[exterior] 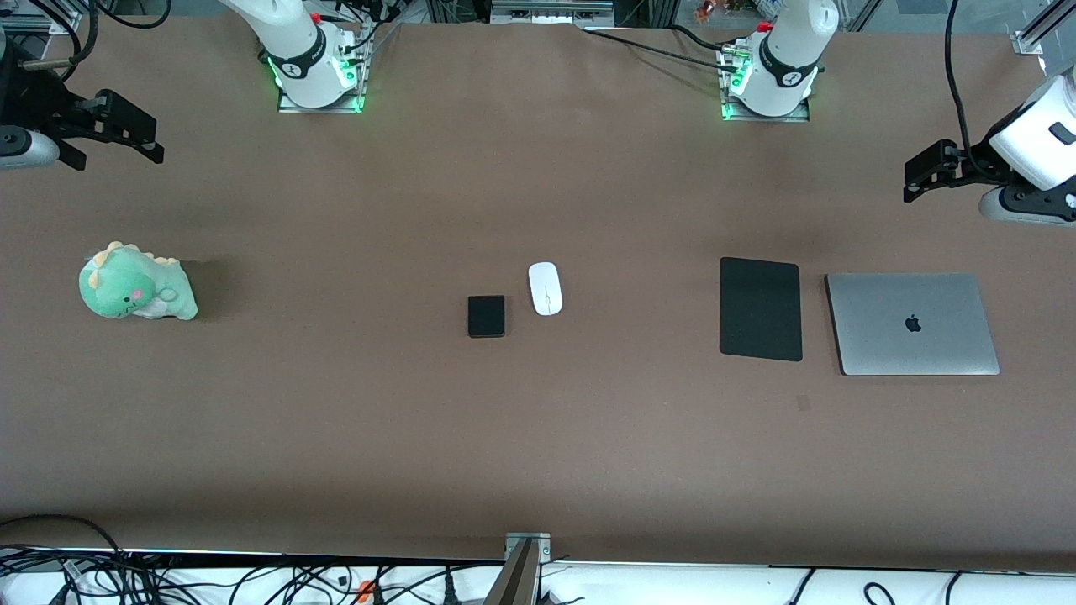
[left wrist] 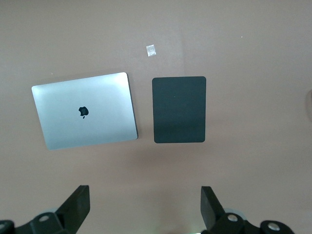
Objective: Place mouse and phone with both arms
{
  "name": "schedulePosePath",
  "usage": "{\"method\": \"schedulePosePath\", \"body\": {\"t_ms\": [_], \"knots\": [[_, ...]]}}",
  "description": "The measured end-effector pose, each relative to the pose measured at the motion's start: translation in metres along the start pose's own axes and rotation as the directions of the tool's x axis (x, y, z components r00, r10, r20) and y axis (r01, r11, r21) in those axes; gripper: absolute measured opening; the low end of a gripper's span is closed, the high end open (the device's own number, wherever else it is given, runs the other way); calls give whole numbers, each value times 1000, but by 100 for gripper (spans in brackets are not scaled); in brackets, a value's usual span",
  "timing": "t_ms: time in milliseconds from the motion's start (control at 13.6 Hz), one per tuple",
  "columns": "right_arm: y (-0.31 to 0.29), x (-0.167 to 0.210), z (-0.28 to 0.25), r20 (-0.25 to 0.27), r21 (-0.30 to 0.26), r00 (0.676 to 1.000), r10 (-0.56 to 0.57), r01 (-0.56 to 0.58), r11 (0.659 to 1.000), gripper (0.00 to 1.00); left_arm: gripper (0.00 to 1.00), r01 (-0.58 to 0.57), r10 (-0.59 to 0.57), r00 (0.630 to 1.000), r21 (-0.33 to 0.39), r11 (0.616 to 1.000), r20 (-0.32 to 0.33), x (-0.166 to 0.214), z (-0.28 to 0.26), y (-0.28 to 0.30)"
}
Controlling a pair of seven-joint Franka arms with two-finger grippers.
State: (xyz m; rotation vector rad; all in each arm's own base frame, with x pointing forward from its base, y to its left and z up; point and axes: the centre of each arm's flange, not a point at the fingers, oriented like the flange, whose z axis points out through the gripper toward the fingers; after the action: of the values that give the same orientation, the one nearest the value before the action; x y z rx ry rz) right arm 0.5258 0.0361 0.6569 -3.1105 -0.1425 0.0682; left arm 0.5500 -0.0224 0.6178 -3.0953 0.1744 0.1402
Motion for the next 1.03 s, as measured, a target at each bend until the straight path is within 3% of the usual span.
{"method": "schedulePosePath", "body": {"t_ms": [733, 1027], "knots": [[0, 2, 2, 1, -1, 1000, 0, 0, 1000, 100, 100, 0, 0, 999, -2, 1000, 35, -4, 3, 0], [0, 2, 2, 1, -1, 1000, 0, 0, 1000, 100, 100, -10, 13, 985, -20, 1000, 169, -10, 23, 6]]}}
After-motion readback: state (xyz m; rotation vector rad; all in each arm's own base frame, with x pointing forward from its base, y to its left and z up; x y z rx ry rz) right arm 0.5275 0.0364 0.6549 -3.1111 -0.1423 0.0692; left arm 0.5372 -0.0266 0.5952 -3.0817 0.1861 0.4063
